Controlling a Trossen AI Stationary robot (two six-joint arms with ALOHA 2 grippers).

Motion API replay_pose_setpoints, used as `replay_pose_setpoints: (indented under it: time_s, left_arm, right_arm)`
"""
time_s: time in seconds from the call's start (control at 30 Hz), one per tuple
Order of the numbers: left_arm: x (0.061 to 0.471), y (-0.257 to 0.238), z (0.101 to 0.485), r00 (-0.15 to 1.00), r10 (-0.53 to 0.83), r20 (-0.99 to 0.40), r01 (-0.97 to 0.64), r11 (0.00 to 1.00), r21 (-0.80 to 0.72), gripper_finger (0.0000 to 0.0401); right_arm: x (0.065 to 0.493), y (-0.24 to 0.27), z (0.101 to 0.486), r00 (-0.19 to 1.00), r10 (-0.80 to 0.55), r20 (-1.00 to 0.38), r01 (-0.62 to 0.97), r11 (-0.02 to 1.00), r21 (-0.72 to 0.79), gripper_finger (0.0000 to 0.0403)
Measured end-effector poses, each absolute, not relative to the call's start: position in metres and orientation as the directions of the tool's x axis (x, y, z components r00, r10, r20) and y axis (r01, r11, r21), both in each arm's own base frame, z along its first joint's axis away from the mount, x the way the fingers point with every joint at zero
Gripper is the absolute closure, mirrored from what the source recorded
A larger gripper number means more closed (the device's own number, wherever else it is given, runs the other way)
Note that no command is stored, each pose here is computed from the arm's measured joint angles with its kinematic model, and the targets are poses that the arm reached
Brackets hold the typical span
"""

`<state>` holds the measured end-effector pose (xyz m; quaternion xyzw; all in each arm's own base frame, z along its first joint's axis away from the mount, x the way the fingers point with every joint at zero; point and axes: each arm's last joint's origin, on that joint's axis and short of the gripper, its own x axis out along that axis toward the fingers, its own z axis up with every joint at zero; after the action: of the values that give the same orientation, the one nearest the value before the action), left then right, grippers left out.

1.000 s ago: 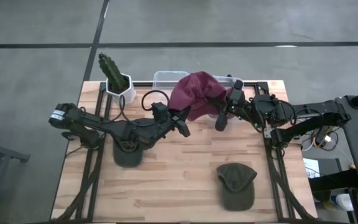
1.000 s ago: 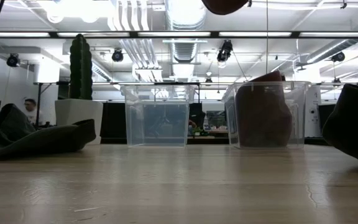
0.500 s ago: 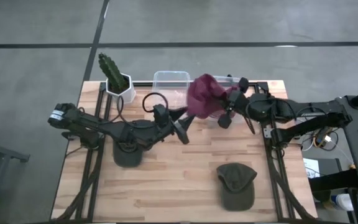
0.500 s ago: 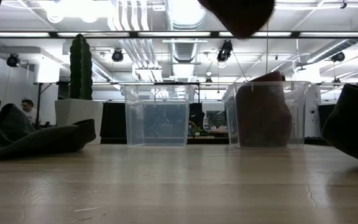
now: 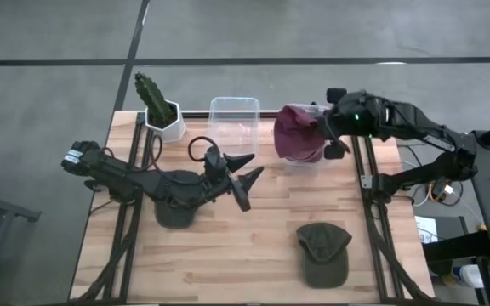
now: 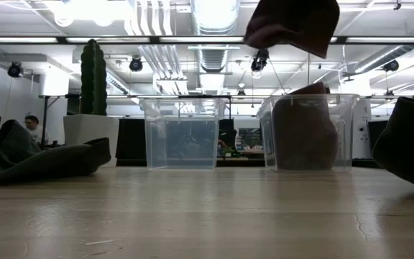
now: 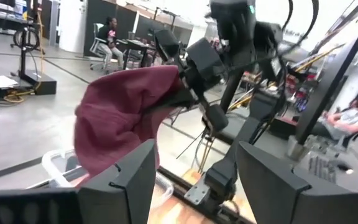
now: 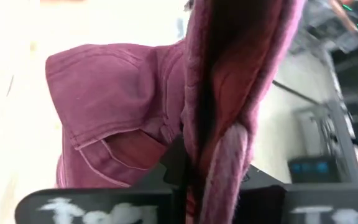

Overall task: Pick & Place hat
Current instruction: Put the red cap into the right transparent bin

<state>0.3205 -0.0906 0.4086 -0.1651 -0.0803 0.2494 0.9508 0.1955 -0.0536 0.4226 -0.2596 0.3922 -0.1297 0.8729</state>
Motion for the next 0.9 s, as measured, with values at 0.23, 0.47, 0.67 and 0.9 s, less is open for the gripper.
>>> replay_pose_setpoints:
  time_s: [0.23,0.47,0.67,0.9]
  left_arm:
    - [0.323,-0.082,0.405,0.851,0.524,0.045,-0.494,0.825,-0.275,0.0188]
    - [0.322,-0.069,0.409,0.831,0.554,0.052,-0.537,0.822,-0.188,0.0188]
    - [0.324,-0.055,0.41,0.807,0.588,0.056,-0.576,0.805,-0.143,0.0188]
    - [0.326,-0.039,0.41,0.798,0.6,0.058,-0.589,0.796,-0.139,0.0188]
  right_arm:
    - [0.209,-0.086,0.419,0.592,-0.33,-0.735,-0.256,0.788,-0.56,0.0379]
    - [0.223,-0.124,0.406,0.383,-0.287,-0.878,-0.409,0.8,-0.44,0.0379]
    - [0.232,-0.146,0.403,0.235,-0.224,-0.946,-0.493,0.811,-0.315,0.0379]
    - [0.243,-0.158,0.424,0.306,-0.264,-0.915,-0.501,0.773,-0.39,0.0377]
